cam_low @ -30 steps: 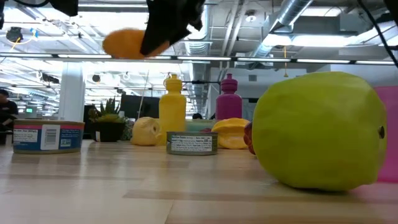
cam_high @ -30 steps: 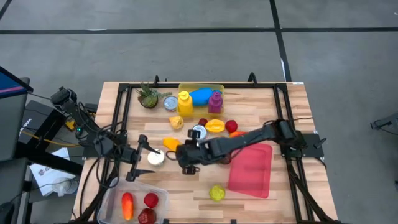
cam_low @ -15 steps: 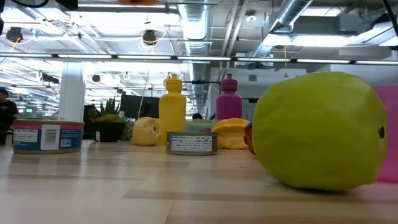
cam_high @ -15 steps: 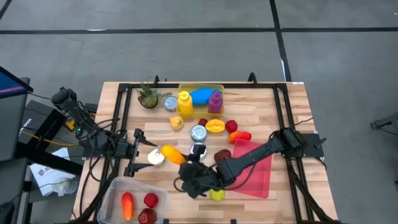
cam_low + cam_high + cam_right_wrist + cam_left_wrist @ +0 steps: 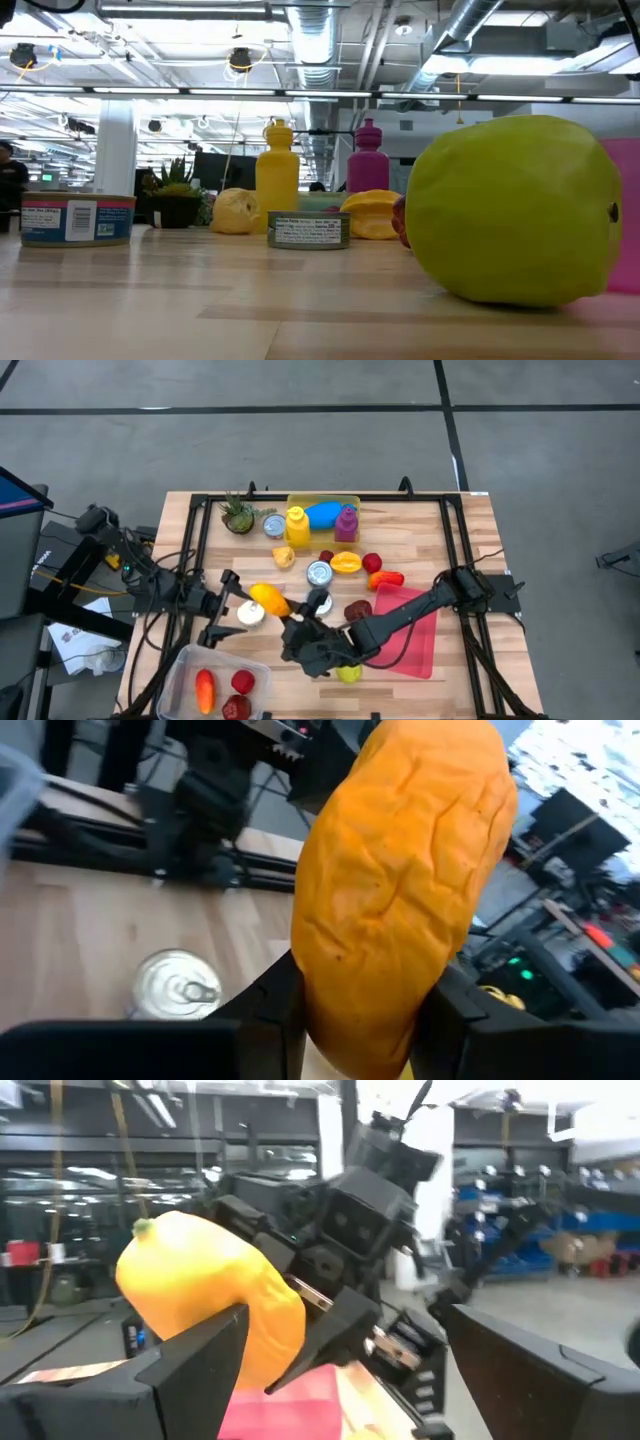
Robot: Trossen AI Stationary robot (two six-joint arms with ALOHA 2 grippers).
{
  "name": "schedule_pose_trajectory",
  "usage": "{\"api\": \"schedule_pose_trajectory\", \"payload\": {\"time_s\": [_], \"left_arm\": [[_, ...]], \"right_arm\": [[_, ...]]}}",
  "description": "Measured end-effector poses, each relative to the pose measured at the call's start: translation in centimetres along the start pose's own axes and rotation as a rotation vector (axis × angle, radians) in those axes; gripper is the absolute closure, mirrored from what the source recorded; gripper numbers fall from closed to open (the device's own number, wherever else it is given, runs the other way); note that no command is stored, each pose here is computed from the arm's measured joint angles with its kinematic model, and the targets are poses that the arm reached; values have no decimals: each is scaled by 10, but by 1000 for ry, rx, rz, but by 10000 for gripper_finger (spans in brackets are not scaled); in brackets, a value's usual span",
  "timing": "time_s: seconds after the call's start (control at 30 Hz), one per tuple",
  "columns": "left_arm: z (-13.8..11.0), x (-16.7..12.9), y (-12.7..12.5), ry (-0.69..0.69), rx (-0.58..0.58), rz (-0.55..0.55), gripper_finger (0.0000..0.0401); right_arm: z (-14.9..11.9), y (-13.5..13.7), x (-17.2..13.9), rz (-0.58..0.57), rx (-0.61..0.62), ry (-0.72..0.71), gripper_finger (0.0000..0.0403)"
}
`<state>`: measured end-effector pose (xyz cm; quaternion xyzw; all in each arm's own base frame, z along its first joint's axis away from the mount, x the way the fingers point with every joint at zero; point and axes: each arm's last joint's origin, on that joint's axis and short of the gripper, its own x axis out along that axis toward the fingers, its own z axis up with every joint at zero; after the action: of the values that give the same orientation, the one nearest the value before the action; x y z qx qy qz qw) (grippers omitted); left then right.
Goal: Pick & Place Food Item
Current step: Put the left yellow mango into the white bin
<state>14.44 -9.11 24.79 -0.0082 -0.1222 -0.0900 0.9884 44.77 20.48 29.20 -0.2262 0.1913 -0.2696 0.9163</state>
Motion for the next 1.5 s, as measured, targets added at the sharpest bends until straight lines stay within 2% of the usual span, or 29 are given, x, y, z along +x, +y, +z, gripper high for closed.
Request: {"api": "schedule_pose_trajectory", "payload": {"time_s": [0.23, 0.33, 0.47, 0.53, 0.67, 0.97, 1.17, 1.27, 1.43, 1.5], "left_arm": [[3, 1, 13, -21, -17, 79, 64], [1, 1, 19, 9, 0, 182, 64], [1, -2, 23, 34, 7, 205, 64], [3, -2, 24, 11, -25, 173, 64], [6, 0, 21, -38, -63, 33, 64], [-12, 23, 22, -69, -69, -20, 64], [-20, 30, 23, -78, -69, -32, 67], [-18, 30, 23, -88, -63, -52, 89], [-18, 28, 21, -69, -60, -91, 181], [-18, 27, 21, -51, -58, -93, 195]], "right_arm": [[1, 0, -4, -63, -8, 1, 291], [3, 5, -13, -39, -15, -15, 292], [3, 10, -20, -25, -26, -24, 292], [3, 9, -19, -38, -18, -22, 292], [3, 4, -11, -51, -2, -19, 292], [4, -6, 9, 11, 37, -24, 292], [4, -8, 19, 104, 47, -32, 292], [3, -9, 22, 134, 55, -29, 292], [2, -8, 22, 172, 54, -28, 292], [1, -8, 22, 185, 46, -22, 284]]}}
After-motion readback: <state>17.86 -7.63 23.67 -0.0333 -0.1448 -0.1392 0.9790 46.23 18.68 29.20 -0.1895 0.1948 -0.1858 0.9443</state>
